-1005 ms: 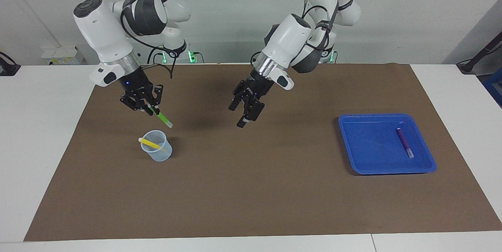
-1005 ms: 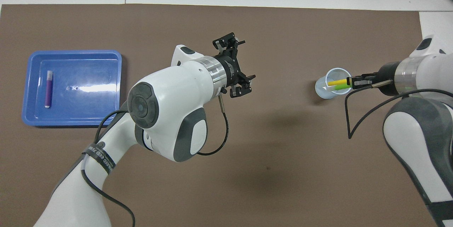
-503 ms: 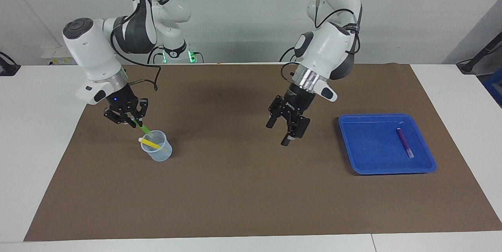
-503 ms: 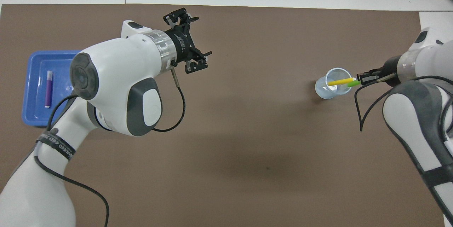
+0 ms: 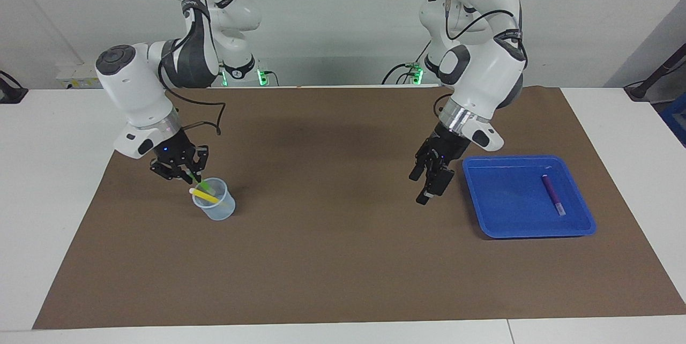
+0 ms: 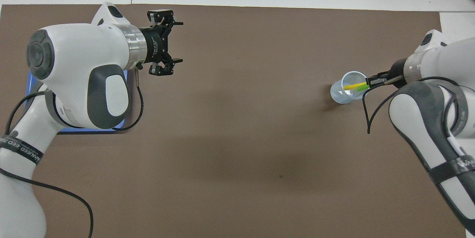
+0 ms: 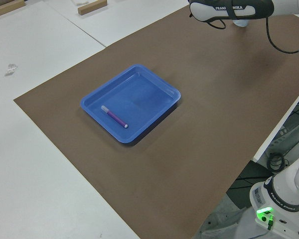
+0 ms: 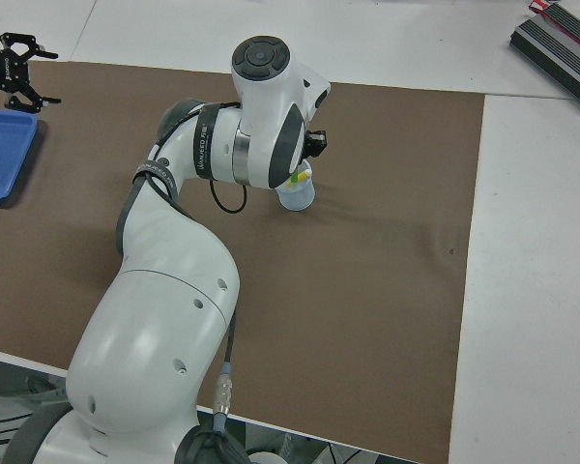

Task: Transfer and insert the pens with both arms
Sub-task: 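Insert the green pen into the cup while the left gripper withdraws, then move the left gripper over the purple pen while the right retracts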

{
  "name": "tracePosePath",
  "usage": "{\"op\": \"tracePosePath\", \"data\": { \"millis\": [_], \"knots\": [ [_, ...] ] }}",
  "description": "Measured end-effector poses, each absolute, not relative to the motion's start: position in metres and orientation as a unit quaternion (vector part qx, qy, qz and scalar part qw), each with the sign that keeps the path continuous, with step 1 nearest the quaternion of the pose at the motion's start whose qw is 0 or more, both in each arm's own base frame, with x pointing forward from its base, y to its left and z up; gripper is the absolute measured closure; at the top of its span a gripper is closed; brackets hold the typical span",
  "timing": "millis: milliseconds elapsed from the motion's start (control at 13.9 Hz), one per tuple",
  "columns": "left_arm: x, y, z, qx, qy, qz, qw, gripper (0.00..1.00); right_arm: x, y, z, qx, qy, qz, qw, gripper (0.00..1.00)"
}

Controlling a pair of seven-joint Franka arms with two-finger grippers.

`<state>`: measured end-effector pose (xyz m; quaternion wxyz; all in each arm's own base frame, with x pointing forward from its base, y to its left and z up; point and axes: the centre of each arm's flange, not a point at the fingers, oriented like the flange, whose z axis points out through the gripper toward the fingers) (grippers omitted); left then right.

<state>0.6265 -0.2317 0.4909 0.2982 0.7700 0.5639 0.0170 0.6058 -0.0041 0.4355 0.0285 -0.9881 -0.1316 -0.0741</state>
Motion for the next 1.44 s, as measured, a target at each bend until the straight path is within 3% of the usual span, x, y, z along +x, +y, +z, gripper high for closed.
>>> {"op": "tracePosePath", "data": {
  "millis": [144,503,574,1077,1436],
  "knots": [
    [0.632,-0.208,0.49,0.795,0.535,0.027,0.287,0.0,0.607,-0.004,0.431,-0.988,-0.131,-0.073,0.029,0.63],
    [0.637,-0.121,0.483,0.892,0.399,0.042,0.209,0.0,0.608,-0.005,0.441,-0.988,-0.131,-0.072,0.029,0.04],
    [0.638,-0.105,0.483,0.902,0.383,0.049,0.194,0.0,0.606,-0.006,0.45,-0.989,-0.129,-0.066,0.03,0.0],
    [0.635,-0.036,0.472,0.977,0.182,0.071,0.083,0.0,0.568,-0.013,0.57,-0.993,-0.108,-0.041,0.007,0.0],
    [0.629,0.042,0.467,0.996,0.053,0.067,0.03,0.0,0.549,-0.009,0.581,-0.996,-0.084,-0.007,0.004,0.0]
  ]
}}
